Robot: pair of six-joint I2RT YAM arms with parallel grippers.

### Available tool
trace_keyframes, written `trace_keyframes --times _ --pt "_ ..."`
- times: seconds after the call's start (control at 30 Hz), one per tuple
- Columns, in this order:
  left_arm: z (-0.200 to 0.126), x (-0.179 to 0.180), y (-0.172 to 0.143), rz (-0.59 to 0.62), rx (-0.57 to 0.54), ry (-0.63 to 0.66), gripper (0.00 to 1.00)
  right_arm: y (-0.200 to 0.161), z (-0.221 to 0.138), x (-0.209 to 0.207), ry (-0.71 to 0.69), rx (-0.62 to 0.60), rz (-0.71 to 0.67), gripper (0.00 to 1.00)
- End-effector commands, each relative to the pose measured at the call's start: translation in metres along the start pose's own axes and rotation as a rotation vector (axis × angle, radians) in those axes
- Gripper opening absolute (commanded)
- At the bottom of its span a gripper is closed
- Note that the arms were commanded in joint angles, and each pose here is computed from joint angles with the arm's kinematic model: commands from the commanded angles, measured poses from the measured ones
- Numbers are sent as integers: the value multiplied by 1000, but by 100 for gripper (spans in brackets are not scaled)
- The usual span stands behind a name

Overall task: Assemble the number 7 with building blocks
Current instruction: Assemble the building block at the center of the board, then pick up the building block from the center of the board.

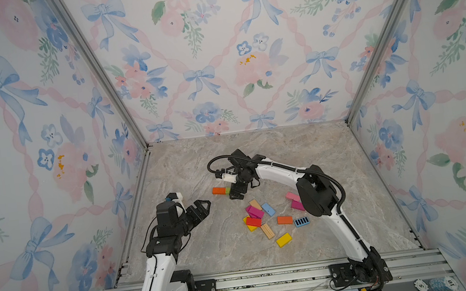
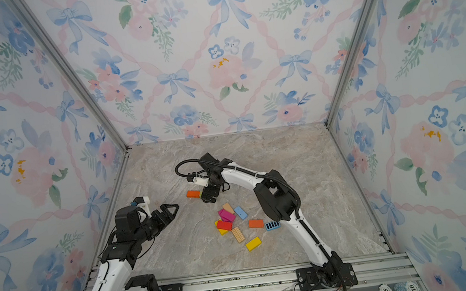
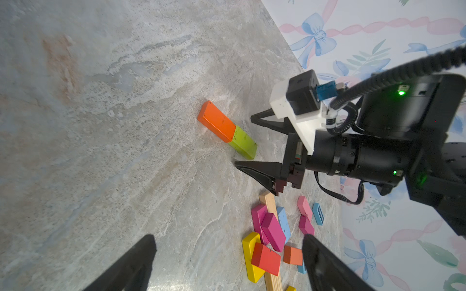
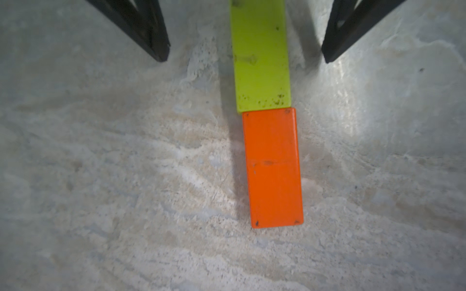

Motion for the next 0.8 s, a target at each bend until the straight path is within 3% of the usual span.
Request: trace_keyframes --times 0.0,0.1,0.2,0.23,0.27,0.37,0.47,0.67,0.77 --pt "-1 -1 -2 8 25 -5 93 35 -64 -18 -166 -195 30 97" --pt "-2 -3 -2 11 29 -18 93 41 -110 -22 -335 -318 118 97" --pt "-1 -6 -3 24 47 -40 94 21 -160 -36 -517 -505 462 97" --pt "1 -8 -5 31 66 -55 94 4 -173 -41 -537 -534 633 97" --pt "3 -9 -7 33 87 -61 94 -12 -181 -46 -502 -564 758 97" --pt "8 -13 -13 52 148 -67 93 -45 -194 -52 -237 -612 943 100" --pt "14 -23 -25 103 198 -65 93 -77 -193 -33 -160 -492 1037 97" --pt "34 -35 -62 202 311 -1 93 -116 -168 46 -206 69 943 96" --pt "42 -35 -74 223 336 35 93 -130 -150 73 -170 176 928 89"
Point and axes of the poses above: each gripper's point midway between its finger pads, its own z axis out along the fingers, its own x axis along the line the jaws close on, y = z × x, the point moved 6 cm from there along -z, back along the fingers, and after that the axes turned 13 degrees about -z, right-handed, at the moved point
